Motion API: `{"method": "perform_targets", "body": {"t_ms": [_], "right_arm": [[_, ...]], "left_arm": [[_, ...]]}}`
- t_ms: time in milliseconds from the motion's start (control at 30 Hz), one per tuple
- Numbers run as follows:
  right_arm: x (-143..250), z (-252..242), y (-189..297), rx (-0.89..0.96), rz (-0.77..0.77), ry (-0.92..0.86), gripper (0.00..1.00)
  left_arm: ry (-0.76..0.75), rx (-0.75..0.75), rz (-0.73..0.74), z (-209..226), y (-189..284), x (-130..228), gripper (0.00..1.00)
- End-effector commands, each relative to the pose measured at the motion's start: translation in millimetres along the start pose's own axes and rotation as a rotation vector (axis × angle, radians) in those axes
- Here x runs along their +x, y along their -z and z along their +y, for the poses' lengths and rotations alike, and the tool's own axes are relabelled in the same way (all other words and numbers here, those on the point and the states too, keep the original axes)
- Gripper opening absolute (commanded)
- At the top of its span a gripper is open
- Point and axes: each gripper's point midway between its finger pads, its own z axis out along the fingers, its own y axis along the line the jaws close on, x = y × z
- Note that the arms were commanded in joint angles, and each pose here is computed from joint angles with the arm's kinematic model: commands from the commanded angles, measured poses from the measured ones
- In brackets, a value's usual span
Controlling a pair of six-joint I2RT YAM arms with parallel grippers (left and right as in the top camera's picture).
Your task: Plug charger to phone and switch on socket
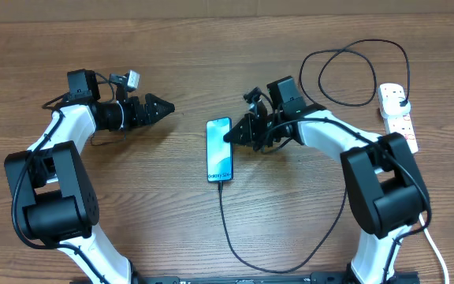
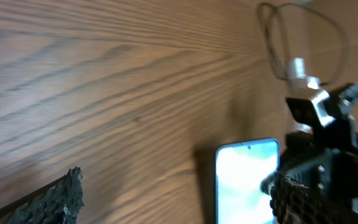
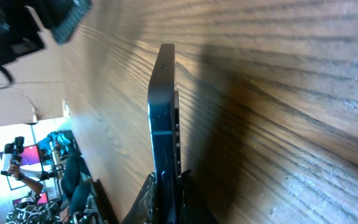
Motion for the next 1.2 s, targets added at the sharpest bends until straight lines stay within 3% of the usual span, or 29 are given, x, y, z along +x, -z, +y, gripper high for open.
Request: {"method": "perform_targets", "body": {"t_ms": [0, 567, 733, 1167], "right_arm": [[5, -8, -10, 0.007, 0.018, -0.007, 0.04], [-2, -47, -17, 0.172, -0.033, -0.028, 0.05], [1, -51, -16, 0.188, -0.024, -0.041, 0.15], [2, -59, -14, 0.233, -0.027, -0.055, 0.22]], "left_arm": [[-0.012, -0.123, -0.022, 13, 8, -7, 1.0], [-0.012, -0.138, -0.022, 16, 9, -7, 1.0], [-0.012, -0.138, -0.022, 16, 9, -7, 1.0], [-0.012, -0.138, -0.022, 16, 9, -7, 1.0]]}}
